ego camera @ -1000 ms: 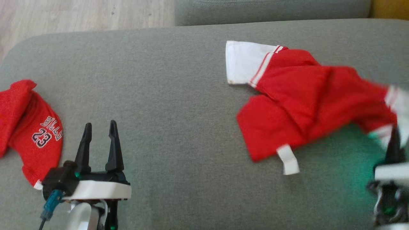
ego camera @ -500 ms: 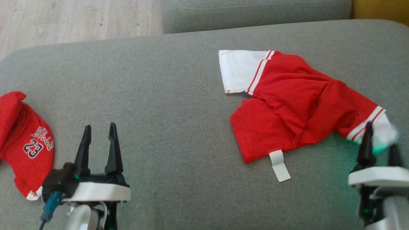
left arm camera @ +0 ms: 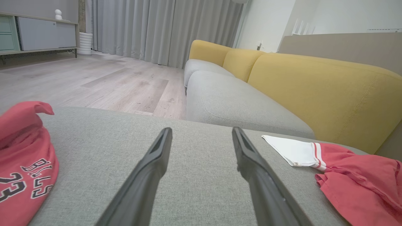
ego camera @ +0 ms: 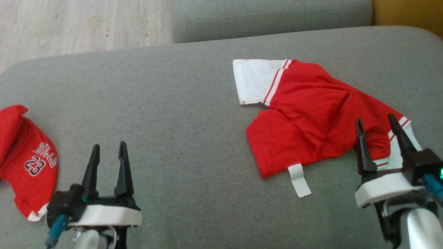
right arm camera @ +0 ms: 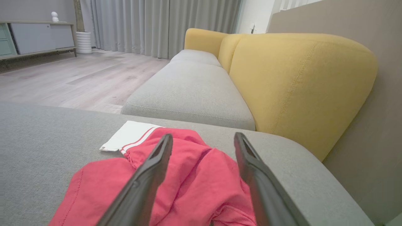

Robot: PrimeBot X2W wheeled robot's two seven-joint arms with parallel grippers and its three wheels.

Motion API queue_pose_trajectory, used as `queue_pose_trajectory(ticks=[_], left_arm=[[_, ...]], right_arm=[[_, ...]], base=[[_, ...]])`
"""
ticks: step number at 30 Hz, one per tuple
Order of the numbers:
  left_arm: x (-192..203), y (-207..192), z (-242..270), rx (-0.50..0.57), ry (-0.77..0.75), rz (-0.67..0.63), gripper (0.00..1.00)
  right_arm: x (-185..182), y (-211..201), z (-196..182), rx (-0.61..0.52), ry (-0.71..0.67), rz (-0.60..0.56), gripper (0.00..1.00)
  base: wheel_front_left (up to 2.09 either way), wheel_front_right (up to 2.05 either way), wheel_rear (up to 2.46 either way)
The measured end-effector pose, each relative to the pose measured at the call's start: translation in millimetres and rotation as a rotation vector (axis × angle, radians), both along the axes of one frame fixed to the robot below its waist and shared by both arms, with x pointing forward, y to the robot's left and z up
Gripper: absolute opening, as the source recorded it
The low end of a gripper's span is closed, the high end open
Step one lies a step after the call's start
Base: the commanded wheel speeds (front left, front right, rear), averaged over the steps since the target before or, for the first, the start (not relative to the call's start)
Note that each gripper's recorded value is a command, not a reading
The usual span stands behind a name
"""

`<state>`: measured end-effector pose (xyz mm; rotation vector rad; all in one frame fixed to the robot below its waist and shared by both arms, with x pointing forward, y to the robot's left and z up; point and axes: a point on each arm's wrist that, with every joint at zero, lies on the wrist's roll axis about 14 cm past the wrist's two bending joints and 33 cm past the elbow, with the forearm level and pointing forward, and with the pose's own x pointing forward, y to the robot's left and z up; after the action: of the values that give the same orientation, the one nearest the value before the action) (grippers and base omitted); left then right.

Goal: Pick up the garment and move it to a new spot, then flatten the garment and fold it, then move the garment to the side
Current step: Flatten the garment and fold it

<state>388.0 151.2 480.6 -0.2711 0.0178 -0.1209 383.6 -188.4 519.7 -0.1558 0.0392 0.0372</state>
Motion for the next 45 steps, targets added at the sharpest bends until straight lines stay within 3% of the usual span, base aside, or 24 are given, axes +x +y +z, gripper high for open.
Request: queue_pose_trajectory(ticks=[6,13,17,23,32,33,34,35,40,45], left_arm=[[-4.0,-20.0,-10.8,0.013,0.031,-0.068,1.0],[-25.4,-159.4,-30.1,0.049,0.144,-0.533,1.0],[-33.0,-206.6,-46.8,0.115,0.225,-0.726,1.0],[-35.5,-229.1,-79.1,0.097,0.374,-0.813,1.0],[-33.6,-257.4,-94.5,0.09,0.461,-0.89,1.0],[-32.3,-259.3,-94.5,0.095,0.463,-0.895,0.9],[-29.7,-259.5,-95.4,0.097,0.47,-0.887,0.41],[-27.8,-259.5,-96.4,0.102,0.473,-0.885,0.02],[-23.8,-252.2,-99.9,0.121,0.484,-0.859,0.0],[-4.9,-226.7,-100.1,0.097,0.457,-0.724,0.0]], right_arm=[[-3.5,-0.7,-7.2,0.044,0.037,-0.006,1.0],[-3.0,9.1,-21.3,0.061,0.084,0.02,1.0],[-0.5,12.0,-24.1,0.072,0.093,0.027,1.0],[1.9,2.7,-24.9,0.084,0.086,0.0,1.0],[-4.5,-18.1,-41.6,0.1,0.122,-0.065,1.0],[-3.7,-19.0,-41.1,0.103,0.119,-0.068,1.0],[-3.1,-19.4,-40.6,0.103,0.115,-0.068,1.0],[-2.9,-19.8,-41.2,0.103,0.117,-0.07,1.0],[2.5,-17.0,-42.2,0.114,0.113,-0.06,1.0],[9.1,-9.2,-41.7,0.123,0.109,-0.036,1.0]], base=[[0.0,0.0,0.0],[0.0,0.0,0.0],[0.0,0.0,0.0],[0.0,0.0,0.0],[0.0,0.0,0.0],[0.0,0.0,0.0],[0.0,0.0,0.0],[0.0,0.0,0.0],[0.0,0.0,0.0],[0.0,0.0,0.0]])
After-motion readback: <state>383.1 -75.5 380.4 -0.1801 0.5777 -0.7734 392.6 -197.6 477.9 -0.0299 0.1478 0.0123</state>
